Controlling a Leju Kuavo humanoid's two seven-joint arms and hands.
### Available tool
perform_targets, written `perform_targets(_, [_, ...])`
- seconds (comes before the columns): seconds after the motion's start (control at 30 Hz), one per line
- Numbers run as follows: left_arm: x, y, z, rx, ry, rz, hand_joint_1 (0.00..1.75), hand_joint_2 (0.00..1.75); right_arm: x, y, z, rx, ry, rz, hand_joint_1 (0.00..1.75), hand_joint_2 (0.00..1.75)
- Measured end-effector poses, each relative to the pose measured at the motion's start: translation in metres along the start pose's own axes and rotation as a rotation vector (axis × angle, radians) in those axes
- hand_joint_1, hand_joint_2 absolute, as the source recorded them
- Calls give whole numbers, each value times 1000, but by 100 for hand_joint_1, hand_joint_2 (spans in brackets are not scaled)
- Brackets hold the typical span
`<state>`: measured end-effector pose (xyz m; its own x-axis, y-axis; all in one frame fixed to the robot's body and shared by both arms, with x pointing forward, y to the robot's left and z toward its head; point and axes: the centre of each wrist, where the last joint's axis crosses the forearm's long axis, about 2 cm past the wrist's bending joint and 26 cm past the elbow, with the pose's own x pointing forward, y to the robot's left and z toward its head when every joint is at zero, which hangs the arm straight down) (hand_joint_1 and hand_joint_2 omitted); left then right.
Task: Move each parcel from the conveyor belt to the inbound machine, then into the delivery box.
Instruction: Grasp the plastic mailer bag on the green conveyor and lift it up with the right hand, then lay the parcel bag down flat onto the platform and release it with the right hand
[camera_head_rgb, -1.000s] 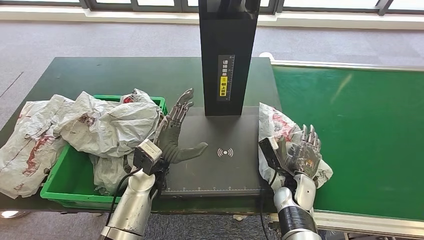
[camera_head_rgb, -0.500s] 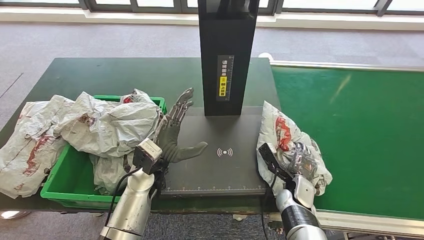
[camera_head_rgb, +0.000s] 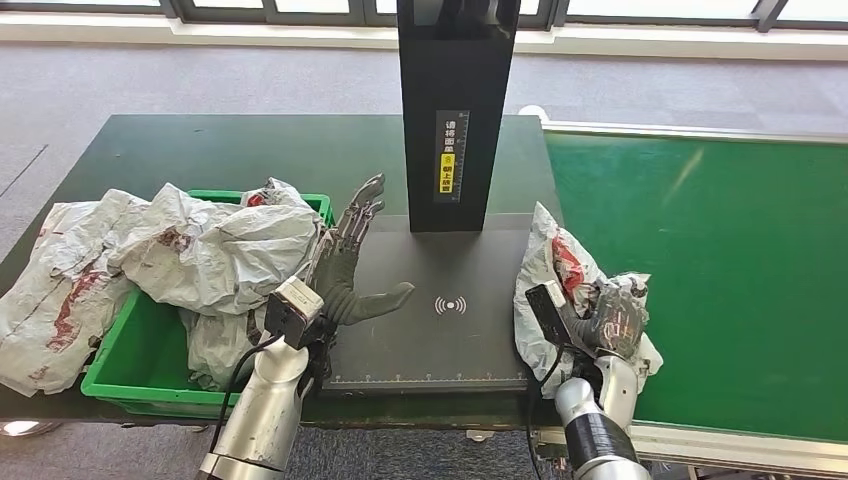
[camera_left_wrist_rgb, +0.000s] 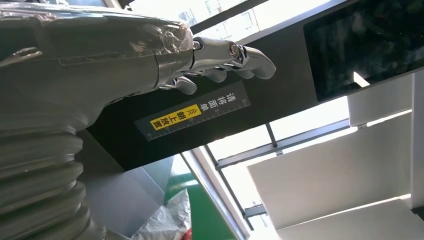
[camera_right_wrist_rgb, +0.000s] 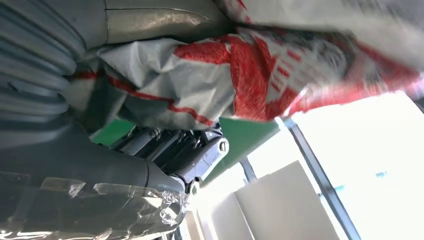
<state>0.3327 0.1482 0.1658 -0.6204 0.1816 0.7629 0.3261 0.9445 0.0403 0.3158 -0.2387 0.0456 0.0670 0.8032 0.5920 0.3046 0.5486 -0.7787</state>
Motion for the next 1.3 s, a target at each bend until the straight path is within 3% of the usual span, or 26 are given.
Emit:
perform_targets(0.13, [-1, 0, 0, 0, -1, 1, 0, 175, 11, -16, -1, -167, -129, -83, 175, 175])
perform_targets(0.3, [-3, -1, 1, -2, 5, 4, 0, 175, 24, -45, -6, -381, -182, -199, 175, 175])
perform_targets(0.47, [-6, -3, 3, -5, 15, 8, 0, 175, 42, -65, -17, -483, -247, -255, 175, 175])
perform_targets(0.67, [-8, -4, 4, -3, 21, 7, 0, 175, 76, -55, -24, -402, -303, -456, 175, 175])
perform_targets(1.03, [-10, -5, 5, -4, 26, 10, 0, 175, 92, -44, -23, -344, -342, -496, 175, 175])
perform_targets(1.3, [-11, -10, 4, -22, 25, 24, 0, 175, 119, -18, -38, -172, -324, -644, 175, 175])
